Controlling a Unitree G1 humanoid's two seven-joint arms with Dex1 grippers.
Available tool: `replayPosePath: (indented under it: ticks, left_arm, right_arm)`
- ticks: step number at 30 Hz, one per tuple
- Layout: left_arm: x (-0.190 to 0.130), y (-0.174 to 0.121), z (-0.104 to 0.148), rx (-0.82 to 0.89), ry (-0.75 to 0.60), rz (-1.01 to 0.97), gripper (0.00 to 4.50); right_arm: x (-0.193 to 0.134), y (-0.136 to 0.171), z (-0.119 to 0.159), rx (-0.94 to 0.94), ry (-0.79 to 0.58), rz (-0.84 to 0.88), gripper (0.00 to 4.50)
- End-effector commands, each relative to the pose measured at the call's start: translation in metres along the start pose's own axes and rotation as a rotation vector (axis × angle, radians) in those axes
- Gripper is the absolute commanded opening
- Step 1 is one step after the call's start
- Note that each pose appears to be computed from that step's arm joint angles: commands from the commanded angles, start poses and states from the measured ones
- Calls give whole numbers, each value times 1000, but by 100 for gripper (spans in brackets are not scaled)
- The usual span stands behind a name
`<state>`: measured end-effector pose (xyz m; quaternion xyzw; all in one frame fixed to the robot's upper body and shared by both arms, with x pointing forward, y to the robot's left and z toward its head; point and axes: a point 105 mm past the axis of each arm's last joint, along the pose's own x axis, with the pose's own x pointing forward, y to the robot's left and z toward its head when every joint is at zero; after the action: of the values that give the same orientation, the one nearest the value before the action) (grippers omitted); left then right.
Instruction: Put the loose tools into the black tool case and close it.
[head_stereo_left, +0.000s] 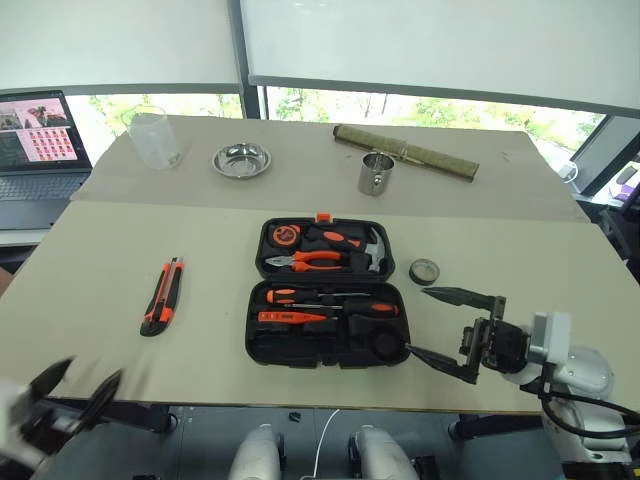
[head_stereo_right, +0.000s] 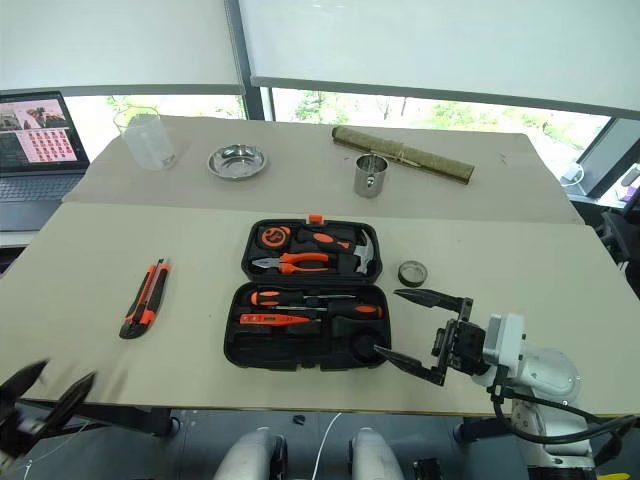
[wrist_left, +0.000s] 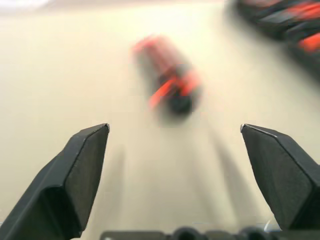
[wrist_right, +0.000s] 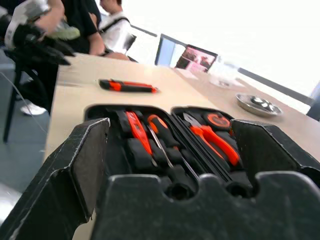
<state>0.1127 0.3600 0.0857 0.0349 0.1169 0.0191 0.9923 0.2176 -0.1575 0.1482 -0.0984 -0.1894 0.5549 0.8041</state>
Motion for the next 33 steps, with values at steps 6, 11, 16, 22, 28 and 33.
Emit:
replayPosePath:
  ticks: [6,11,16,22,28,33]
  left_arm:
    - [68,-36,50,-115,-18,-103,438]
    - [112,-64,53,-135,110,-146,438]
    - [149,-80,46,-131,176,-127,438]
    - [166,-94,48,-119,175,-133,293]
    - [157,-76,67,-59,36,-144,176]
    - [132,-109,130,76,-254,-615,176]
  right_arm:
    - [18,-3,22,-22,-103,65,450]
    - [28,-2,26,-21,-100,78,450]
    - [34,0,26,-14,-96,86,450]
    - [29,0,24,-4,-86,69,450]
    - [20,-3,22,-6,-63,43,450]
    - [12,-2,21,-18,-30,35,450]
